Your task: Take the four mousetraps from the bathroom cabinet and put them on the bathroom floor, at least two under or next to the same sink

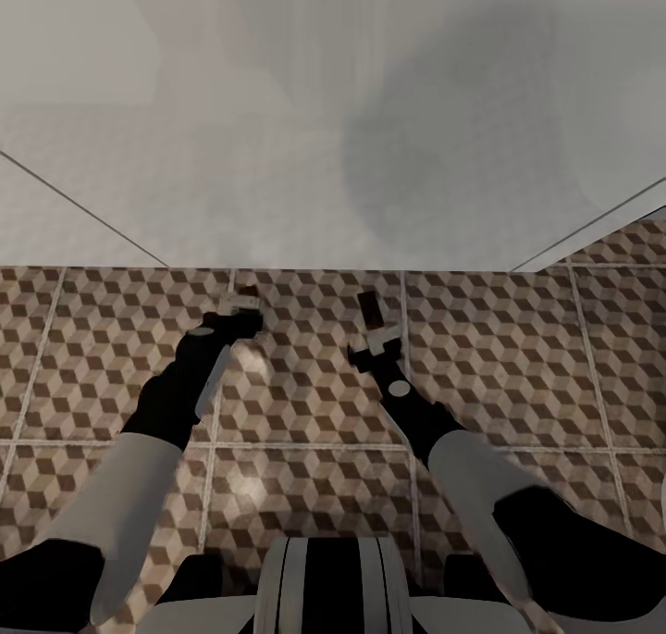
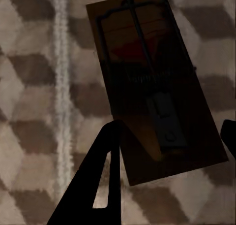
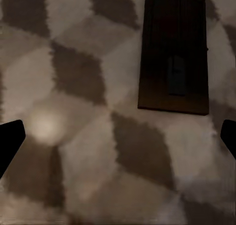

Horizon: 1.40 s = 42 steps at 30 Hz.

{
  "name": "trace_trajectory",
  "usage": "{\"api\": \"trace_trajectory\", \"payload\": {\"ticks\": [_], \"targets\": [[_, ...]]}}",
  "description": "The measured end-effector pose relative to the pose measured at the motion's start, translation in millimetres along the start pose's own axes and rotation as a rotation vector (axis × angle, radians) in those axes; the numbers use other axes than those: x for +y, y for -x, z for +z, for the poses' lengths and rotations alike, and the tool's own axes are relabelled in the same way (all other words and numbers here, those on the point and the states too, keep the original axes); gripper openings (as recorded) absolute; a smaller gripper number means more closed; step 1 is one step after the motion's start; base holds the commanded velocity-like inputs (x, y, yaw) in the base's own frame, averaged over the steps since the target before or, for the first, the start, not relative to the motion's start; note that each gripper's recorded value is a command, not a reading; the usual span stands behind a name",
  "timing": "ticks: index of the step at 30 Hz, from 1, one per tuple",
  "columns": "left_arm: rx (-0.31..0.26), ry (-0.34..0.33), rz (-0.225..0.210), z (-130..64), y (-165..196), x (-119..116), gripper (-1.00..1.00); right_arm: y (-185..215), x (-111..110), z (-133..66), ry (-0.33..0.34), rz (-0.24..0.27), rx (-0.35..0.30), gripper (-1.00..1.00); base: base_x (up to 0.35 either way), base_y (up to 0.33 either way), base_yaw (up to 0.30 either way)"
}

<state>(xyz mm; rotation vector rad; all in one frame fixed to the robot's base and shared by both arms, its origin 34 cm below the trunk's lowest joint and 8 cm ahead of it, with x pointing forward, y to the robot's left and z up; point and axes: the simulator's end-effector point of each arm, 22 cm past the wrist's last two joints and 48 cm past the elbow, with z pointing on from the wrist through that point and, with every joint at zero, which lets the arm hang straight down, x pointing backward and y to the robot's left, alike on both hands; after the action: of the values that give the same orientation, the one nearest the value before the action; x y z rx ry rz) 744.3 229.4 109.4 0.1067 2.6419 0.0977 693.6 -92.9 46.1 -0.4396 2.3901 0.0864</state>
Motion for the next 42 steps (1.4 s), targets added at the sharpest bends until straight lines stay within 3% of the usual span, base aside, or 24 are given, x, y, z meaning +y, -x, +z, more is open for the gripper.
{"api": "trace_trajectory", "payload": {"ticks": [6, 11, 22, 30, 35, 42], "targets": [[-0.065, 0.020, 0.002, -8.8, 27, 16, -1.00, -32, 18, -12.8, 0.028, -0.011, 0.041, 1.00, 0.000, 0.000, 0.000], [-0.075, 0.027, 0.001, -10.4, 32, 22, -1.00, -36, 25, -15.6, 0.043, -0.030, 0.043, 1.00, 0.000, 0.000, 0.000], [-0.021, 0.031, 0.006, -1.5, 7, 23, -1.00, -37, 27, -16.4, 0.047, -0.033, 0.039, 1.00, 0.000, 0.000, 0.000], [0.090, 0.028, 0.012, 13.7, -45, 17, -1.00, -40, 33, -22.8, 0.053, -0.022, 0.007, 1.00, 0.000, 0.000, 0.000], [0.102, 0.022, 0.010, 15.5, -53, 11, -1.00, -50, 39, -27.9, 0.062, -0.022, 0.019, 1.00, 0.000, 0.000, 0.000], [0.100, 0.022, 0.010, 15.5, -52, 10, -1.00, -55, 55, -33.2, 0.101, -0.067, 0.016, 1.00, 0.000, 0.000, 0.000]]}}
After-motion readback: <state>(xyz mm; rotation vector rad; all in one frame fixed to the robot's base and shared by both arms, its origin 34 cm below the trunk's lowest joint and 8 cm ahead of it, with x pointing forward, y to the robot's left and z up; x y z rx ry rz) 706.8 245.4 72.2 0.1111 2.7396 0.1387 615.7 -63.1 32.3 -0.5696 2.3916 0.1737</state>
